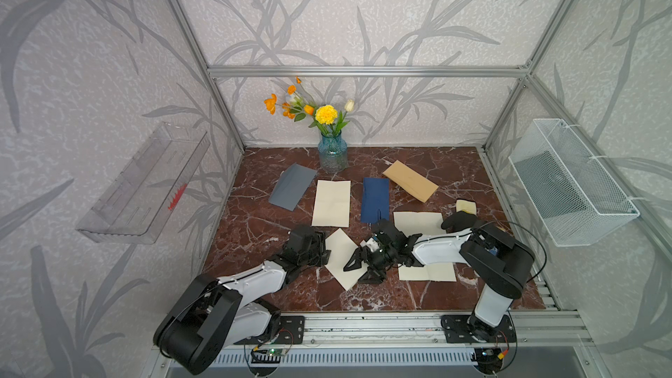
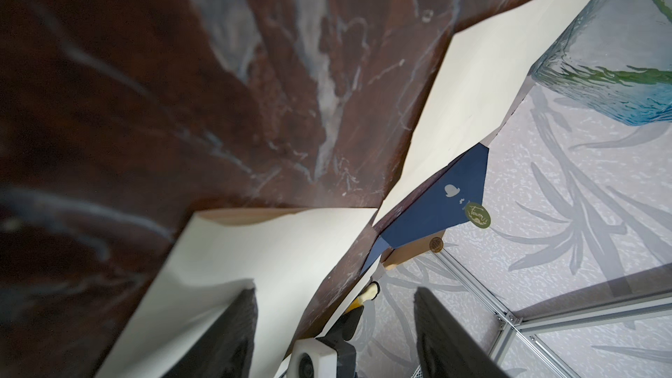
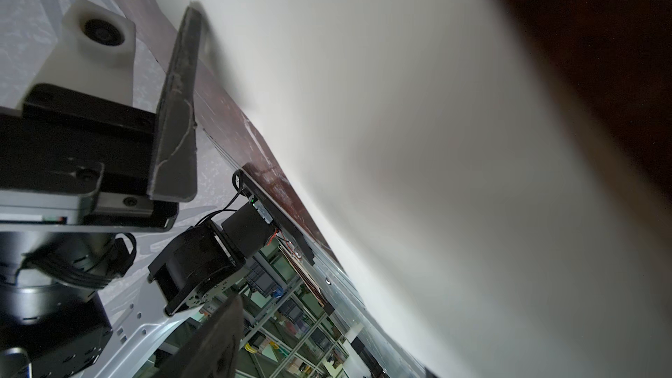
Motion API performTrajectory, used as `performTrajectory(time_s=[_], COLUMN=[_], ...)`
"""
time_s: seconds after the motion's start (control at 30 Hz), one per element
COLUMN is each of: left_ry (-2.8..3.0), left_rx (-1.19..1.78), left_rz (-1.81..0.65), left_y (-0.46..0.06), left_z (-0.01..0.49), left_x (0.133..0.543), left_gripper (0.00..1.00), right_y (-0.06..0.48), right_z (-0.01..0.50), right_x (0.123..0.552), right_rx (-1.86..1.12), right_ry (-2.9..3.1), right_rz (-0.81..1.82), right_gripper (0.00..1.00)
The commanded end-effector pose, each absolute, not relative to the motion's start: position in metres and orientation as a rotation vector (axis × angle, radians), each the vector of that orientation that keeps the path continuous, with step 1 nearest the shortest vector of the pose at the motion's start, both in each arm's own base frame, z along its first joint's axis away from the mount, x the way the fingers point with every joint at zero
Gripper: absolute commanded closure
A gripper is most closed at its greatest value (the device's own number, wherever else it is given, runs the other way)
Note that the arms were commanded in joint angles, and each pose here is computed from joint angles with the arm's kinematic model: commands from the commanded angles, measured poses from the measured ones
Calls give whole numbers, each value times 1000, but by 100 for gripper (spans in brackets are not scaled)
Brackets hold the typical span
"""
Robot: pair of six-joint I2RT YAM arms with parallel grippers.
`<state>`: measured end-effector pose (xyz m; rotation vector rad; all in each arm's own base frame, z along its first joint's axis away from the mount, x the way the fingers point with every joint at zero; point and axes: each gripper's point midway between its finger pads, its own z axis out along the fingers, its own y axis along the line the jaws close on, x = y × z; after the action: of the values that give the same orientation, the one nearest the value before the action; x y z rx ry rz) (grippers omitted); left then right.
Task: Fold the letter paper in half and place it into the envelope
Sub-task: Pick up the letter paper from the center of the board.
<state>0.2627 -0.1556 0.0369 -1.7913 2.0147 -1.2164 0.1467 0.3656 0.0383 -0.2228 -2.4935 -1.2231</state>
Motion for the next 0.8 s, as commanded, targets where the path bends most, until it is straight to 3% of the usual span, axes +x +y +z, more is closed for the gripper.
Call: performTrajectory(time_s=[0.0, 0.17, 0.43, 0.57, 0.77], left_ry=[2082, 2070, 2059, 2061, 2095], left_rx=[-1856, -1876, -1888, -1887, -1799], left_rz=[-1096, -1086, -1084, -1082, -1114], left_y=[-150, -146, -144, -143, -148], left_z=[15, 12, 14, 16, 32], left_x=[246, 242, 238, 237, 244], left_gripper=[31, 31, 31, 31, 28], right_y=[338, 335, 332, 333, 333], right_z=[5, 13, 22, 29, 36], right_x=[140, 144, 164, 171, 182], right_rx=[-332, -275, -252, -229, -230], right_ry=[-2592, -2636, -2666, -2680, -2682], right_rz=[-1022, -987, -1007, -1024, -1061], right_gripper=[32, 60, 92, 100, 100])
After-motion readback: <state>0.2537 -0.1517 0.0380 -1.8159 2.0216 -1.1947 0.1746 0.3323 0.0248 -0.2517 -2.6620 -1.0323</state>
